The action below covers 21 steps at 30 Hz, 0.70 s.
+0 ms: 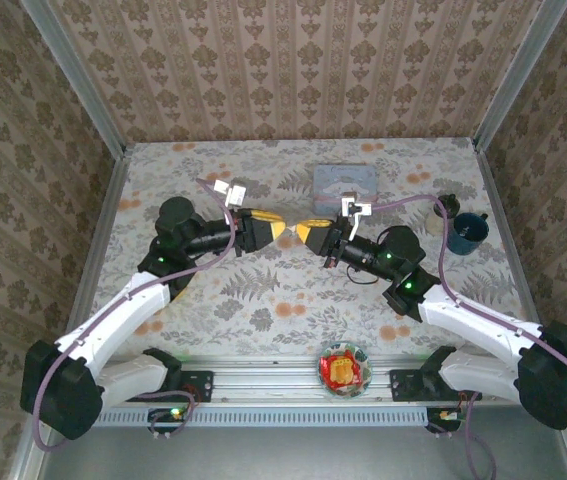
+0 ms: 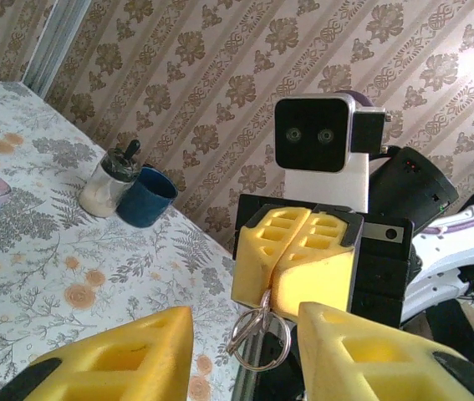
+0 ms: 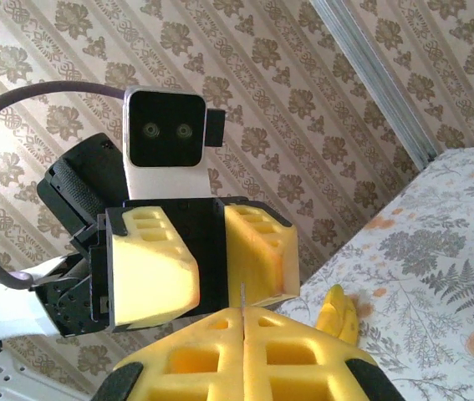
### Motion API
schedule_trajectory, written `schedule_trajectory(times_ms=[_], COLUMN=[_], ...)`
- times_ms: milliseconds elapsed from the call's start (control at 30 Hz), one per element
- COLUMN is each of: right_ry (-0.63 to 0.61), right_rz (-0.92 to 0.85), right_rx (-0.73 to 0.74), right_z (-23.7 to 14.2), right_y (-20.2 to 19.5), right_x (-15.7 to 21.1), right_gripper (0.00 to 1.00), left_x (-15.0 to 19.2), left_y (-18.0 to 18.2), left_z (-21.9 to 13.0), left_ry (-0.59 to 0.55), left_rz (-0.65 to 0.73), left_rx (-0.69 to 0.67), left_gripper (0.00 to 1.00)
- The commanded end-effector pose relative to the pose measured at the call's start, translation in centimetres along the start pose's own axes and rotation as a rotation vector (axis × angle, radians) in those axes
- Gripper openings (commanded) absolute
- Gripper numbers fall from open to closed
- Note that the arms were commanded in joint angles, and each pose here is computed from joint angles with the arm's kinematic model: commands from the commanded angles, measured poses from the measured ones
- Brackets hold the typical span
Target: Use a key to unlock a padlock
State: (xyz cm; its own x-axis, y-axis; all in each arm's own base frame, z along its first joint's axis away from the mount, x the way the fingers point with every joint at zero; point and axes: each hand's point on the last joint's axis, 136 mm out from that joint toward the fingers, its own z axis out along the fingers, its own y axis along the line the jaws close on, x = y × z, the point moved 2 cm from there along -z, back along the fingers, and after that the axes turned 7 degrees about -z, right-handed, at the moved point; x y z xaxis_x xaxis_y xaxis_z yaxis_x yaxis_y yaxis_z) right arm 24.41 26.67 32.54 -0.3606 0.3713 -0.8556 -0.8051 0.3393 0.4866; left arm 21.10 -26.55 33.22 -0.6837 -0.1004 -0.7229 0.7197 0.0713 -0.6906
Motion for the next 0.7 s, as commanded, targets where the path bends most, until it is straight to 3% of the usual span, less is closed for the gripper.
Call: schedule_trajectory(times_ms=[0,233,567,667], right_ry=[-0.034,-0.031,-0.033,-0.032], right_rz=[-0.010,-0.009,-0.018,-0.017], right_rx=[-0.031,-0.040,-0.039,-0.039], right_z=[0.05,0.41,0.55,0.61], right_y=[0.76,0.87,0.93,0.94], right_x=[-0.85,-0.91,-1.07,-1.09], right_gripper=[0.00,0.00,0.00,0.00], left_x=[-0.05,0.20,0.77,0.81], left_y=[-0.98,-0.69,-0.48,-0.51], left_z=[0.13,0.40,0.56,0.55], left_ry=[0.008,0.017,0.041,0.044], left_rz=[0.016,-0.002,-0.017,-0.017], left_rx=[0.052,0.069,0.080,0.082], left_gripper=[0.36,0.24,0.21,0.11])
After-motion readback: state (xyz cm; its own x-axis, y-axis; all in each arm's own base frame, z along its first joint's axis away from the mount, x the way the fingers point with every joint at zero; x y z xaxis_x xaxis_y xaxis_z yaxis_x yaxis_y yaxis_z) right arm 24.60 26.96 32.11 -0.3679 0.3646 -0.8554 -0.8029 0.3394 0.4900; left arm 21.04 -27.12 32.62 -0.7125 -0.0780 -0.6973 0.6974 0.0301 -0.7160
